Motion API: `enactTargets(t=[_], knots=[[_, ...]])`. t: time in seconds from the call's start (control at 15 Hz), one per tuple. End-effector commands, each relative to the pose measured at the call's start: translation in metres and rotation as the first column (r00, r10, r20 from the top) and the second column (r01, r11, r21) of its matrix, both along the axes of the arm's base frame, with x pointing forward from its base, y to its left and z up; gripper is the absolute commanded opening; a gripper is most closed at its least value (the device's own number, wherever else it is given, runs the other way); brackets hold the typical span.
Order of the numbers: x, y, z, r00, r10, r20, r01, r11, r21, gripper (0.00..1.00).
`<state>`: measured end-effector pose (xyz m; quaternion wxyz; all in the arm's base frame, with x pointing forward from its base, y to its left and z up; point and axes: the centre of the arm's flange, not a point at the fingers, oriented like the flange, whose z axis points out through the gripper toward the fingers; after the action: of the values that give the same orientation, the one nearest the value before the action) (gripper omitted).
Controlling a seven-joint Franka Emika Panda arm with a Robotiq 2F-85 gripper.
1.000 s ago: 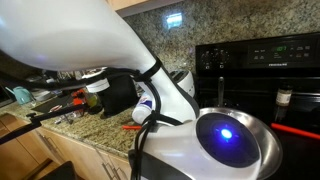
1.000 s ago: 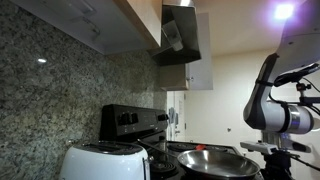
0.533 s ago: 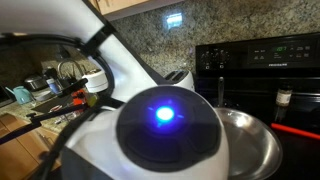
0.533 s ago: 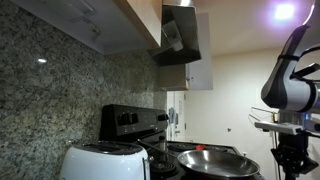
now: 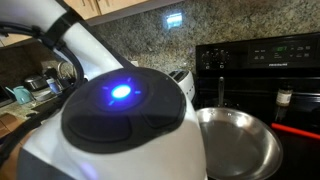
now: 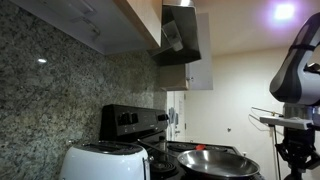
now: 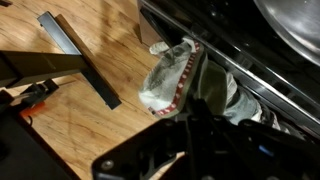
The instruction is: Remove the towel from the oven door handle and use it to wipe the silver pan, place the towel on the countertop
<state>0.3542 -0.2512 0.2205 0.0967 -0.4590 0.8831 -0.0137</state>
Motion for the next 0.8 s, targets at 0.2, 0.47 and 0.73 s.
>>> enactTargets(t=[0.2,0.47,0.73], knots=[[0.0,-0.001,-0.001,1.0,-0.002,-0.002,0.002,1.0,0.0,0.04],[-0.014,0.003,0.028,0.998,-0.042,0.047,0.045,0.996,-0.076,0.01],[-0.048,0.012,0.086,0.981,-0.08,0.178,0.129,0.951,-0.281,0.01]])
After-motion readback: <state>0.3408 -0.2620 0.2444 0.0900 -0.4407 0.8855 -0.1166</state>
